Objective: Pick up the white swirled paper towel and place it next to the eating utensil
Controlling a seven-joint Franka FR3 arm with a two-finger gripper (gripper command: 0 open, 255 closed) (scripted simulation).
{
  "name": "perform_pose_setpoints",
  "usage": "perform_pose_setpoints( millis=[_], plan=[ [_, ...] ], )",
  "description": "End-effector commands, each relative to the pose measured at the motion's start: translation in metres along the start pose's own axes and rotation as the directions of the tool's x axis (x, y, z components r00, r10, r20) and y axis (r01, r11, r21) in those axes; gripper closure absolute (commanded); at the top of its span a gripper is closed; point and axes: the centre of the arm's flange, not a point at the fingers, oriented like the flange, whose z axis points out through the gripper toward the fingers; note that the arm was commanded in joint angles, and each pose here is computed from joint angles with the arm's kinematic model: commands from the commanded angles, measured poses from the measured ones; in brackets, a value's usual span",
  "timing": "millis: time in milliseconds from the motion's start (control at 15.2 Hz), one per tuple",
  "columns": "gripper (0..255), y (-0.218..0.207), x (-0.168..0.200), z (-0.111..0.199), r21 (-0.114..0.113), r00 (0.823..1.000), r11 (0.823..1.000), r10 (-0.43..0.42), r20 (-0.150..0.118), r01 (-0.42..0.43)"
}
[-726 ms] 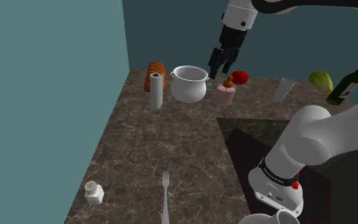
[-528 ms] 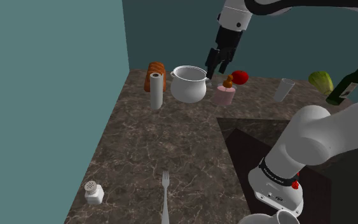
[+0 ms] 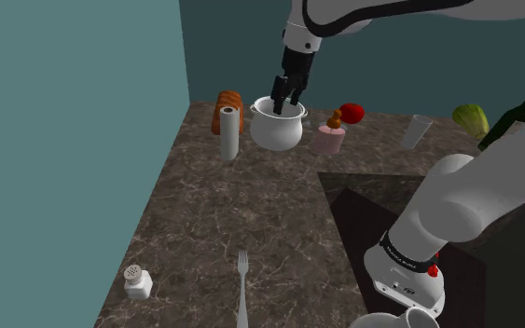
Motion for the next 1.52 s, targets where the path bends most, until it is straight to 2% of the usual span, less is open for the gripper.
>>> perform_pose_setpoints(
  millis=[0, 594, 1188, 1452],
  plan=[
    [0, 0.004, 0.024, 0.008, -0.007, 1.000, 1.000, -0.030, 0.000, 0.030],
    [0, 0.008, 0.133, 0.053, -0.039, 0.987, 0.987, -0.159, 0.002, 0.159],
    [0, -0.001, 0.240, 0.097, -0.070, 0.959, 0.957, -0.283, 0.008, 0.283],
    [0, 0.001, 0.241, 0.118, -0.070, 0.959, 0.957, -0.283, 0.008, 0.283]
  ],
)
